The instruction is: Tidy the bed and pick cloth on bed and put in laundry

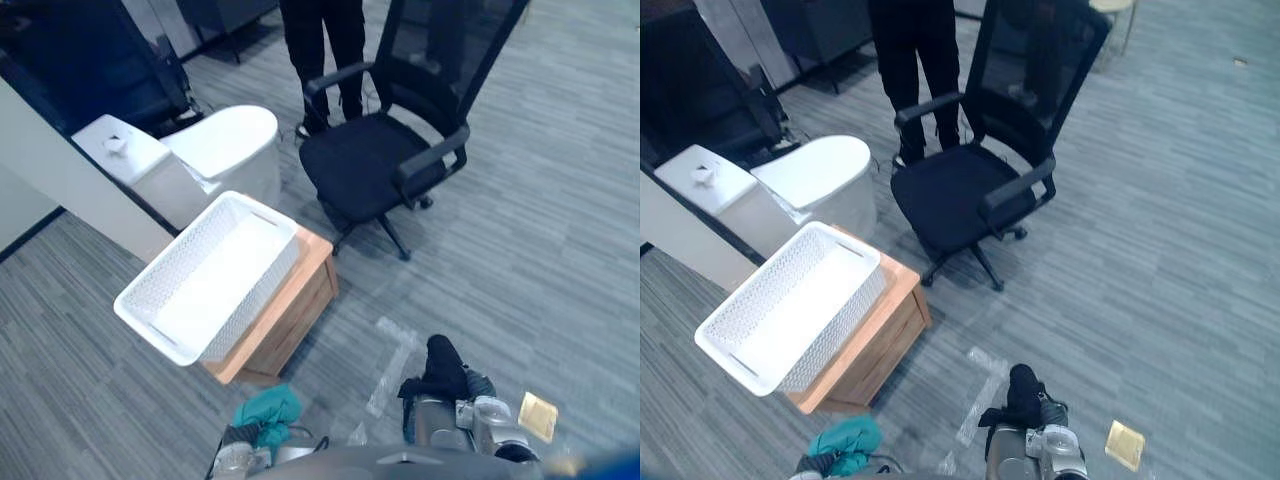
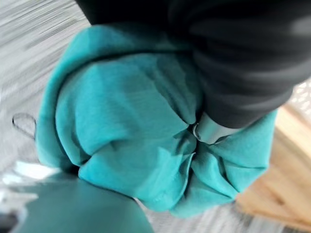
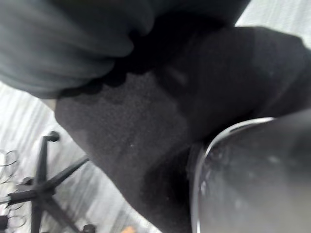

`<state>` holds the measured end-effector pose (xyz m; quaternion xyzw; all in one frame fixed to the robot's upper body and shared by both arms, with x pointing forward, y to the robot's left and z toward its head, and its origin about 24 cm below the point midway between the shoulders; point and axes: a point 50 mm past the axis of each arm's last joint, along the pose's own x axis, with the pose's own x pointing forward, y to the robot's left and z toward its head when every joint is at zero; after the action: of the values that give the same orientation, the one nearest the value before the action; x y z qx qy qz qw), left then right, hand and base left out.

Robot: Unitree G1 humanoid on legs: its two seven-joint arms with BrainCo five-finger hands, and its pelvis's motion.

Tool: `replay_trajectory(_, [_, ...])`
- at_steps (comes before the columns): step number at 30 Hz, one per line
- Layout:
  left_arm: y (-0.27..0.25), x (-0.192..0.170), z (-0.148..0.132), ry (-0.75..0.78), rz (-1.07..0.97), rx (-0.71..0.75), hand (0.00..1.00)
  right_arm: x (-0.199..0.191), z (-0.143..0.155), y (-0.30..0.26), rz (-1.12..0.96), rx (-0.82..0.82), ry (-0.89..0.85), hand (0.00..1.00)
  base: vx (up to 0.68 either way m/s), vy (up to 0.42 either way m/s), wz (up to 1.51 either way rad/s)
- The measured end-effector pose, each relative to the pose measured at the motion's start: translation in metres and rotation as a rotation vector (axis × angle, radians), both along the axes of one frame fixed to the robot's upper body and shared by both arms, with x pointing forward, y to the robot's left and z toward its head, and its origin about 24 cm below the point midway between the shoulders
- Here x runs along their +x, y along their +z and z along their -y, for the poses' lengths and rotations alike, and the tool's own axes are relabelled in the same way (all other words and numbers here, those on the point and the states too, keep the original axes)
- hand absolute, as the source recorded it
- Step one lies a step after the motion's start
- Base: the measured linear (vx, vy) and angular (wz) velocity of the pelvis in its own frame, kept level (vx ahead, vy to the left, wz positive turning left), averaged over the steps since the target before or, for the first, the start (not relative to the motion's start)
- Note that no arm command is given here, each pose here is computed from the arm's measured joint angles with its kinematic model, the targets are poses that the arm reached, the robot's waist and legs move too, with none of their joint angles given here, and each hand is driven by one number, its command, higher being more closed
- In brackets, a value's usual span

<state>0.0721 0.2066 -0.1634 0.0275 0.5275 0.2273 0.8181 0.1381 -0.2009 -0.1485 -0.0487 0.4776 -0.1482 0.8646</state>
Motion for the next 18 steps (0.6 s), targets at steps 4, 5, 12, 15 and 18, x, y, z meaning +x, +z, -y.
replay_trajectory(4, [0.004,0.004,-0.006,0.051,0.037,0.018,1.00,-0.003,-0.009,-0.002,-0.019,-0.007,0.084,1.00,0.26,-0.155,0.86])
replay_trajectory(5, [0.004,0.005,-0.007,0.064,0.048,0.016,1.00,-0.006,-0.010,-0.003,-0.031,-0.006,0.090,1.00,0.15,-0.025,0.68])
replay_trajectory(12, [0.008,0.016,-0.008,-0.081,0.067,0.034,1.00,-0.007,0.000,-0.004,-0.071,-0.055,0.146,1.00,0.03,0.180,0.96])
replay_trajectory(15, [0.004,0.009,-0.008,-0.109,0.025,0.025,1.00,-0.015,0.001,-0.007,-0.101,-0.050,0.137,1.00,0.31,0.233,1.24])
replay_trajectory(18, [0.003,0.003,-0.009,-0.186,-0.006,0.032,1.00,-0.012,-0.003,-0.006,-0.074,-0.030,0.118,1.00,0.31,0.093,1.27])
